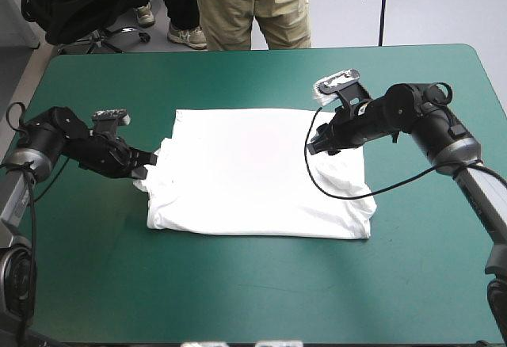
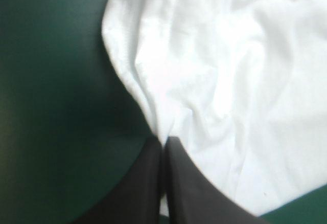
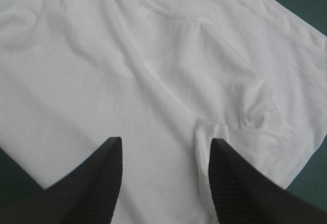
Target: Fold the cloth
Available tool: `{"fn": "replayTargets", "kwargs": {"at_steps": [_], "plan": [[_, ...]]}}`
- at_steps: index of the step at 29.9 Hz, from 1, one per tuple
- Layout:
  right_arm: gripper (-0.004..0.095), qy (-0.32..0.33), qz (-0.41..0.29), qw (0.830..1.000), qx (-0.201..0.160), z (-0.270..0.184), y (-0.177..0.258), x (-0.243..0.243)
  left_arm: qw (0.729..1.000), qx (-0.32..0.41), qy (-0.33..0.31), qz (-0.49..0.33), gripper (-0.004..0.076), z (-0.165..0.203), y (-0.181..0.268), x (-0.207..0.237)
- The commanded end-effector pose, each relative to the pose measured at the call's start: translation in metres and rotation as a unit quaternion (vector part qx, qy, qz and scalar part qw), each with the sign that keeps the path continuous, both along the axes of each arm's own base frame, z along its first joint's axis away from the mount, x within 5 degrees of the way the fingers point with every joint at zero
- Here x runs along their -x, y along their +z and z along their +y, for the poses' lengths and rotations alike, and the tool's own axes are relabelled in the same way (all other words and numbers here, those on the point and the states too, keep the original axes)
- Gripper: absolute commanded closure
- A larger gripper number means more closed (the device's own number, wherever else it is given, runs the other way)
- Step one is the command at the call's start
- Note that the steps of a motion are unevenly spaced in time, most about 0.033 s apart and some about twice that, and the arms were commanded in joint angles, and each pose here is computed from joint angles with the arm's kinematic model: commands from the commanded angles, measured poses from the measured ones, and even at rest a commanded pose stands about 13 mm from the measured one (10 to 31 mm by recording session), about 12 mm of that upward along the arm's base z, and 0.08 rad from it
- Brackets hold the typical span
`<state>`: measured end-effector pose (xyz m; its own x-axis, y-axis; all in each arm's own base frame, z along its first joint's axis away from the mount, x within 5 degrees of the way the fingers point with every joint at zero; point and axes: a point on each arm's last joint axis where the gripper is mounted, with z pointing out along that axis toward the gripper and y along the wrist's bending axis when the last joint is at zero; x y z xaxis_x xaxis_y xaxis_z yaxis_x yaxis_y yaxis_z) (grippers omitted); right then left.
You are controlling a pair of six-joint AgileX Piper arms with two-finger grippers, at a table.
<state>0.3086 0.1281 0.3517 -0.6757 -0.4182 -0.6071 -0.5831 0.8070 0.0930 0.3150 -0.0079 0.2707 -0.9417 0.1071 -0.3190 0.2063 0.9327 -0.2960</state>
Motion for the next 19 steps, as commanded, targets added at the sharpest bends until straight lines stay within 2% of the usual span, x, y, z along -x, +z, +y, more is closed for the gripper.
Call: {"fn": "replayTargets", "kwargs": {"at_steps": [1,4,10,19], "plan": [[0.0412,-0.002,-0.049,0.998,-0.027,-0.001,0.027,0.007,0.999,0.02,-0.018,-0.041,0.0741,-0.012,0.04,0.007],[0.0412,-0.001,-0.046,0.999,-0.026,-0.001,0.026,0.007,0.998,0.022,-0.05,-0.042,0.0741,-0.03,0.045,0.009],[0.0412,0.005,-0.032,0.999,-0.022,-0.001,0.025,0.01,0.992,0.006,-0.124,-0.016,0.0741,-0.075,0.028,0.009],[0.0412,0.008,-0.023,1.0,-0.019,-0.001,0.024,0.012,0.982,-0.05,-0.171,0.061,0.074,-0.105,-0.028,-0.006]]}}
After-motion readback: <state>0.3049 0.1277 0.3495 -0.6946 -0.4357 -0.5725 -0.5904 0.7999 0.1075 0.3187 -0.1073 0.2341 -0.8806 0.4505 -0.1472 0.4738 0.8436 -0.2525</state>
